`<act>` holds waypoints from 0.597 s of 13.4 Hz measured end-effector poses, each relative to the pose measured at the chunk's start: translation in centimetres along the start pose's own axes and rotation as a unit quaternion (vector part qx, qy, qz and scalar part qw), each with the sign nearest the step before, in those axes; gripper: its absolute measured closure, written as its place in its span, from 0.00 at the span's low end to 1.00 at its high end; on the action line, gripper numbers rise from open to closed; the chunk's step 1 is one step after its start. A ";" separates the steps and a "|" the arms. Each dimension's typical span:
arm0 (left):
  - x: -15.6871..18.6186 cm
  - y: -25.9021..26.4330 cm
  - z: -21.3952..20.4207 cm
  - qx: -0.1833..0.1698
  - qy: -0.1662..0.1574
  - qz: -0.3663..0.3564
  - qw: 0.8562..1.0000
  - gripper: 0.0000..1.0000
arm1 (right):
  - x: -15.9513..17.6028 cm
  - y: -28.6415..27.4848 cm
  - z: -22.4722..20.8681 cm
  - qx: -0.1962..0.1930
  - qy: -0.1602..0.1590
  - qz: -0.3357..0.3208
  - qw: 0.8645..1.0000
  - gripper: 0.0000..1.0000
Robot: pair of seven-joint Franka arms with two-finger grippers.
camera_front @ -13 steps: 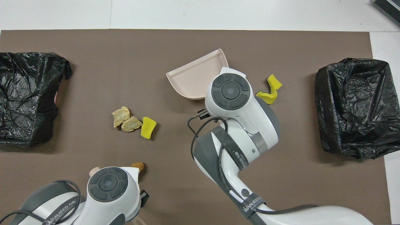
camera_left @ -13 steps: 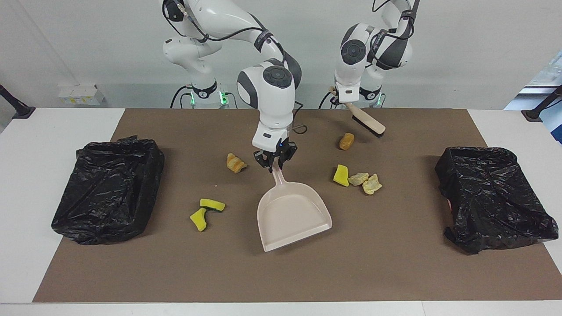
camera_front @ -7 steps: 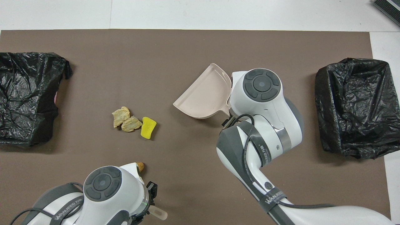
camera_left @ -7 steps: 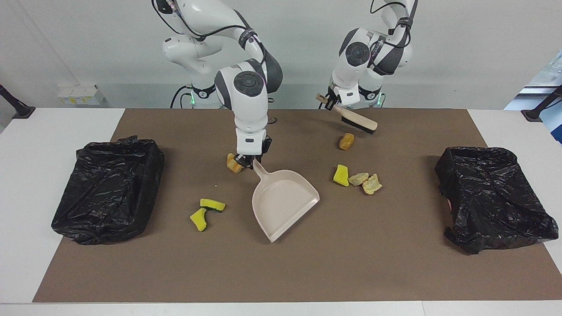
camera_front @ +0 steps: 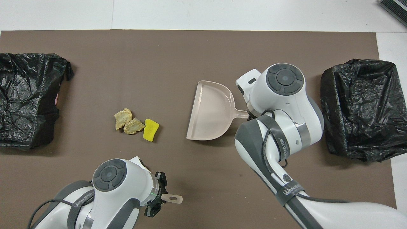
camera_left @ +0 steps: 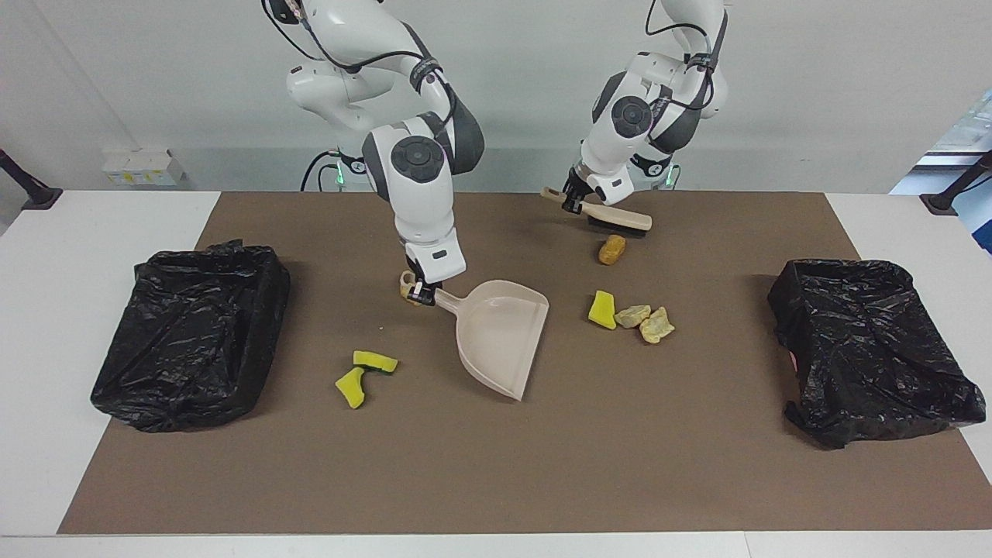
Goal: Sweep and dump trash in bin
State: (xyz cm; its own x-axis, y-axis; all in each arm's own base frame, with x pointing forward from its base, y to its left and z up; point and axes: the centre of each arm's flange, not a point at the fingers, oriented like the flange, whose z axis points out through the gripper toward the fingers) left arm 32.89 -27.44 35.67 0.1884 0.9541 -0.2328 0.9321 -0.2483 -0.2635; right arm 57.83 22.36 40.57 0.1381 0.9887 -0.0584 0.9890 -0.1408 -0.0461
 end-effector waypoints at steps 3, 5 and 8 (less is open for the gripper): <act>1.3 3.0 -1.6 -0.037 -0.015 -0.027 0.999 0.73 | 0.0 -0.1 0.4 -0.020 -0.024 -0.063 0.998 0.67; 2.9 5.0 -2.8 -0.049 -0.021 -0.023 0.998 0.73 | 1.7 -1.2 0.3 -0.038 -0.032 -0.088 0.995 0.67; 4.8 6.3 -3.3 -0.053 -0.022 0.024 0.998 0.73 | 3.3 -2.3 1.0 -0.053 -0.036 -0.112 0.992 0.67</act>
State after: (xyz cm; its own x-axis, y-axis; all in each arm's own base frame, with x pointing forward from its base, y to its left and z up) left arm 40.68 -23.90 36.00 0.2217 0.9331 -0.2832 0.9505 -0.2717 -0.1509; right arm 56.01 25.95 39.51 -0.0865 0.9877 -0.1301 0.9950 0.0921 0.0383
